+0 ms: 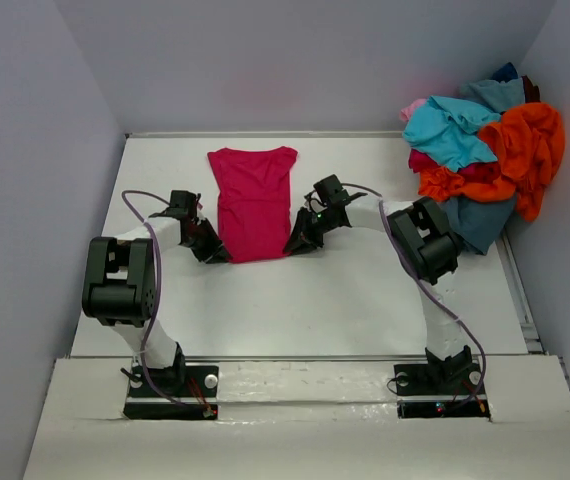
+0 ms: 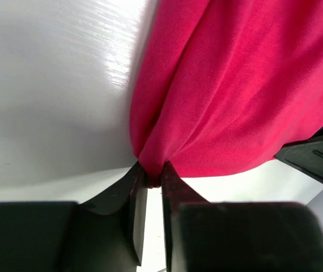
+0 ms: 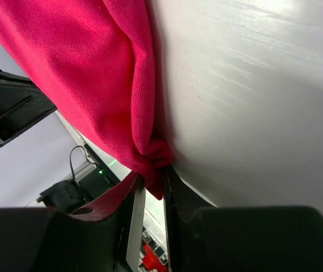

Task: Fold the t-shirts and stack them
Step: Fold the tshirt

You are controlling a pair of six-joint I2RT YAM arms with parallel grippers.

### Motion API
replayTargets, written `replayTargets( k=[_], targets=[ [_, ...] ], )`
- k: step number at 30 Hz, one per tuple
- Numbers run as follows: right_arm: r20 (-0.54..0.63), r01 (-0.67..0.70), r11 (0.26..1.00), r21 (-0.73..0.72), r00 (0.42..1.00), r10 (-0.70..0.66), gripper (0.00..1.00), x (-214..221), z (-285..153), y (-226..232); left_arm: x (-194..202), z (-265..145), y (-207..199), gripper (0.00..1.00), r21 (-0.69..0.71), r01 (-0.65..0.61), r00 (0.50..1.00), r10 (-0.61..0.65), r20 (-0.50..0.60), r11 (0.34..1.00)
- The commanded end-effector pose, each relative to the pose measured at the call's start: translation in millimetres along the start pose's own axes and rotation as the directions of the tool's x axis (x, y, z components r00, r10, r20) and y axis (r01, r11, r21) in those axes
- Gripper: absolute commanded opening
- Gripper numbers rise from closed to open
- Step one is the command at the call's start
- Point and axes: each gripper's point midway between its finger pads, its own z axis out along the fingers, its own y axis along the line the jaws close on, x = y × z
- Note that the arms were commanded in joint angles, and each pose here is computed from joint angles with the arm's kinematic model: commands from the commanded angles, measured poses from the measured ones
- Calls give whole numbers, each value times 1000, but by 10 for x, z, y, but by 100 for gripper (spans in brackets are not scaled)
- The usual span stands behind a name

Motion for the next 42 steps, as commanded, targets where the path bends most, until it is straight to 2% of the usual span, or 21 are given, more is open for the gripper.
replayTargets(
  k=[1,2,5,10,18,28,42],
  targets=[
    [51,57,996,68,997,-60,22,-61,-35,-35,-27,-42,55,19,-30,-13,1000,13,18,999],
    [55,61,995,79,996,-65,20,-75,-50,-31,-53,-48,49,13,-32,-21,999,22,26,999],
    [63,90,991,102,993,-97,14,-107,-87,-23,-87,-47,53,6,-43,-28,999,29,31,999],
    [69,121,983,139,989,-131,7,-152,-130,-28,-88,-27,80,6,-56,-46,999,47,17,997],
    [73,166,972,164,981,-180,7,-152,-241,24,122,-106,-15,6,-47,-110,994,109,-33,993],
    [-1,270,944,190,961,-275,7,258,-420,157,593,-332,-155,6,-21,-213,974,210,-85,977],
    [-96,358,911,204,934,-345,7,1014,-729,216,1372,-703,91,6,-31,-272,954,265,-142,962]
  ],
)
